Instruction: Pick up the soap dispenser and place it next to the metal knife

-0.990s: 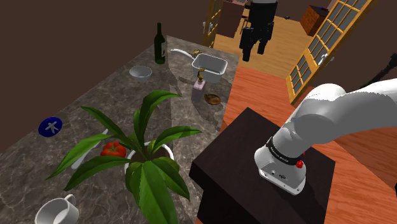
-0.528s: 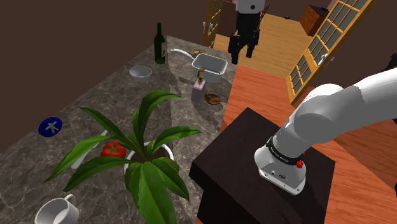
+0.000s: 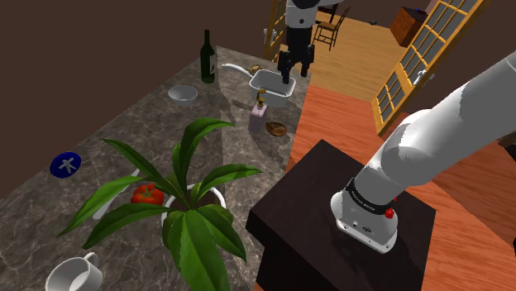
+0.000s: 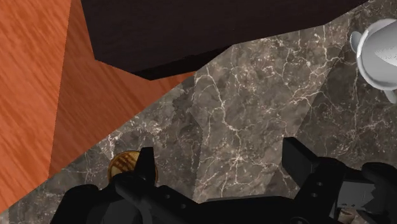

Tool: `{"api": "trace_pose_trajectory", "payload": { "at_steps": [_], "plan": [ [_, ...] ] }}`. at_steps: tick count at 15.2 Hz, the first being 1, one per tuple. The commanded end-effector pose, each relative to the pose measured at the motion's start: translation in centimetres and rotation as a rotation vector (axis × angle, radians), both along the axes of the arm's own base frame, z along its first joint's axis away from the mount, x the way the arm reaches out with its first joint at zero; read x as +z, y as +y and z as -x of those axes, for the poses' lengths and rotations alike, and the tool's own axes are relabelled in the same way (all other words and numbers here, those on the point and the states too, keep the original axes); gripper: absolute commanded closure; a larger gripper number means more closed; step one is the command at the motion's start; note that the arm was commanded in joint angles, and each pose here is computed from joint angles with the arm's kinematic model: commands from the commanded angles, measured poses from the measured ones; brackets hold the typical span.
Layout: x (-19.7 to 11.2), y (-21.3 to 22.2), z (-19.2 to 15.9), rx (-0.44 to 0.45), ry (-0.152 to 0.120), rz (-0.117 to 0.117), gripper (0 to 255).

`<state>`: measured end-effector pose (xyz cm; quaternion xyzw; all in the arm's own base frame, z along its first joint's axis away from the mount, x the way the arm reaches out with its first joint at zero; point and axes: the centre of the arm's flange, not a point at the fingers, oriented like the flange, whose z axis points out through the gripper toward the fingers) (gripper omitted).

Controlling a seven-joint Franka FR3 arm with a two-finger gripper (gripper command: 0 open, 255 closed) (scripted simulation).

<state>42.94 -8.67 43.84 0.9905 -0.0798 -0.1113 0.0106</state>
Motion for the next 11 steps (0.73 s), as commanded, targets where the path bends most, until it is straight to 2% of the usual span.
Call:
{"api": "trace_pose_trajectory", "payload": {
  "at_steps": [1, 11],
  "plan": [
    [-1.8, -1.3, -2.2, -0.007, 0.002, -0.003, 0],
    [-9.7, -6.8, -11.7, -0.044, 0.015, -0.022, 0]
  ]
}}
